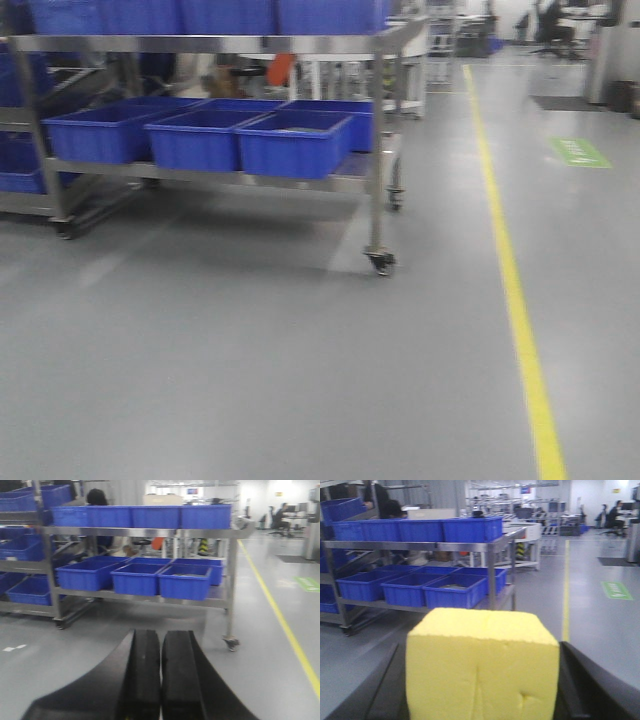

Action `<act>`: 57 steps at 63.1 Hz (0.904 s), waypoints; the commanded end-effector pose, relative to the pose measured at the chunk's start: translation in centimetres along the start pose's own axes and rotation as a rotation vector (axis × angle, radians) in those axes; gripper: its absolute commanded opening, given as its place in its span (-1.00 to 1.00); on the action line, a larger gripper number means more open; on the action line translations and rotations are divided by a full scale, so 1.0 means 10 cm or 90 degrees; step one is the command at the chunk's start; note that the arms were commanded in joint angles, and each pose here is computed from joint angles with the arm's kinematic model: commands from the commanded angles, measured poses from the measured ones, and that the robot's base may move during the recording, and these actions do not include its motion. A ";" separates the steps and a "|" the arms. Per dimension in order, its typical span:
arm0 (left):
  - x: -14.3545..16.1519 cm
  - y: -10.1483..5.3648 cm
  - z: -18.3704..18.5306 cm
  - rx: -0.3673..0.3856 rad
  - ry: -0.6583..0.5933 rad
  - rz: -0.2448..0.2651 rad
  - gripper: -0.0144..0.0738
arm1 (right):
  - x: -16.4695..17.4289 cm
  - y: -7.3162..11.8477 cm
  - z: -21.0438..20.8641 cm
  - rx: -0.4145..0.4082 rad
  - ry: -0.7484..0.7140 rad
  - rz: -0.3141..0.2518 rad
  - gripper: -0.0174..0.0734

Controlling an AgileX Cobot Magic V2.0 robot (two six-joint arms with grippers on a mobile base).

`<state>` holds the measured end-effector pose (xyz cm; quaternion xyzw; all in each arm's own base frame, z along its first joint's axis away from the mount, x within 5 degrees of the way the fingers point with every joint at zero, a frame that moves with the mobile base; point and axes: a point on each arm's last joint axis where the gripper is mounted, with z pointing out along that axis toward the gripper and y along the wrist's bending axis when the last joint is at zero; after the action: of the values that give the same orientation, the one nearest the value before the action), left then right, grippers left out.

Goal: Place yellow foam block on left shelf second layer
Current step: 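Drive the base up to the shelf of blue bins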

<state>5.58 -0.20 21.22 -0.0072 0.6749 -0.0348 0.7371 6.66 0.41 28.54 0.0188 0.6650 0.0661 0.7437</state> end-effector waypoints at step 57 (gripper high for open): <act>0.00 0.00 -0.01 0.008 -0.047 -0.006 -0.39 | -0.17 0.01 0.00 -0.001 -0.070 -0.007 0.48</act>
<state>5.58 -0.20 21.22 -0.0072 0.6749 -0.0348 0.7371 6.66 0.41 28.54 0.0188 0.6650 0.0661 0.7437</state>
